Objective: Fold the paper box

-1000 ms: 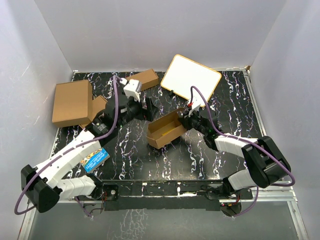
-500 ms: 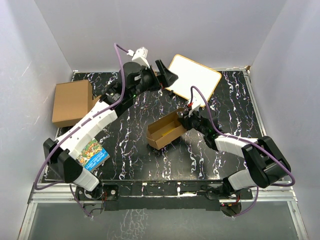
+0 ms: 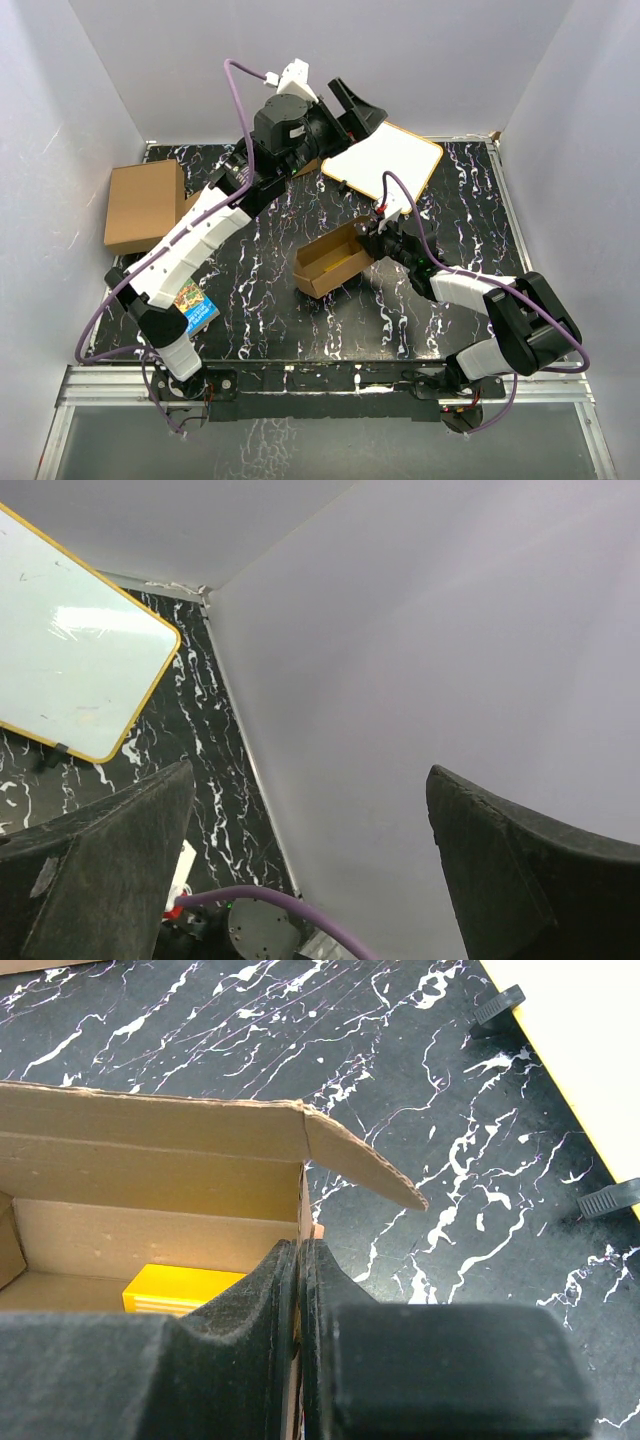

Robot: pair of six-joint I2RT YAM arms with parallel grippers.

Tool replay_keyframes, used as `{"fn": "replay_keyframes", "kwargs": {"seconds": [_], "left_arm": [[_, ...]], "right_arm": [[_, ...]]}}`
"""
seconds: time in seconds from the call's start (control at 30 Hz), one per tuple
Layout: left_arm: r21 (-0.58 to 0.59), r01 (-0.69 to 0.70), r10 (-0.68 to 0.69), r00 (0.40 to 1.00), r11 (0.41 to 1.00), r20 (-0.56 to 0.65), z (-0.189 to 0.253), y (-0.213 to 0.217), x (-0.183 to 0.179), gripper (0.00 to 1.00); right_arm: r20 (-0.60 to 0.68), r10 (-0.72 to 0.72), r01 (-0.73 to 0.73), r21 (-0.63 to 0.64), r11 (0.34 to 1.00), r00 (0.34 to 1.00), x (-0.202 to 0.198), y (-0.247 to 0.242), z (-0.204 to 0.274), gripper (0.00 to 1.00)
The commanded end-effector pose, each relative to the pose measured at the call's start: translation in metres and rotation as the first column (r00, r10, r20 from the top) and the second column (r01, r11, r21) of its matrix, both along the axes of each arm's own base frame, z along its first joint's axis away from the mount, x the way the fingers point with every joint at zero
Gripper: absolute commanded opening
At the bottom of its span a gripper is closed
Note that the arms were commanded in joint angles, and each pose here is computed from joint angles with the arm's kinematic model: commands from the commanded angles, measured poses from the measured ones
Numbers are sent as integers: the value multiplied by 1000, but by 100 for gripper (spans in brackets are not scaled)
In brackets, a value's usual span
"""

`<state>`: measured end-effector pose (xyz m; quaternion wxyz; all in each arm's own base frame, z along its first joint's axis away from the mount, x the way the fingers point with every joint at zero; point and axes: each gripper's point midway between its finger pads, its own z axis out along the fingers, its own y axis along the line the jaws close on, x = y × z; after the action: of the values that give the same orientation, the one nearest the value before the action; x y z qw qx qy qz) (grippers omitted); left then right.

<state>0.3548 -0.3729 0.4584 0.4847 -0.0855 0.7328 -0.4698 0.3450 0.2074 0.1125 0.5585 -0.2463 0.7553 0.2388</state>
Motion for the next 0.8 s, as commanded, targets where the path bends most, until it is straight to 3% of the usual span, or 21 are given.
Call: {"fn": "replay_keyframes", "kwargs": {"seconds": [0.0,0.2,0.3,0.43,0.5,0.63,0.77], "left_arm": [[-8,-49,49,999,999,-1,10,7,3,97],[-10,-24,24,999,1000,26,19,1,0,97],[48,-4,1,999,999,54,12,1,-2,97],[248,-28,-33,970,968,239,-12,29,-1,97],[271,-26,-62,948,962,312,-14,53,-3,97],[345,79,-184,941,935,284,-43,88,0,97],[441,173,-268,949,881,163,-88,103,3,97]], "right_arm": [[33,-1,0,21,1000,999,8,1,10,9],[33,1,-2,22,1000,999,7,1,10,9],[31,6,-7,23,1000,999,6,2,9,9],[34,11,-12,22,1000,999,6,2,9,9],[38,14,-15,23,1000,999,5,2,11,9],[40,24,-25,25,999,999,4,4,11,9],[49,25,-27,25,999,998,3,3,13,9]]}}
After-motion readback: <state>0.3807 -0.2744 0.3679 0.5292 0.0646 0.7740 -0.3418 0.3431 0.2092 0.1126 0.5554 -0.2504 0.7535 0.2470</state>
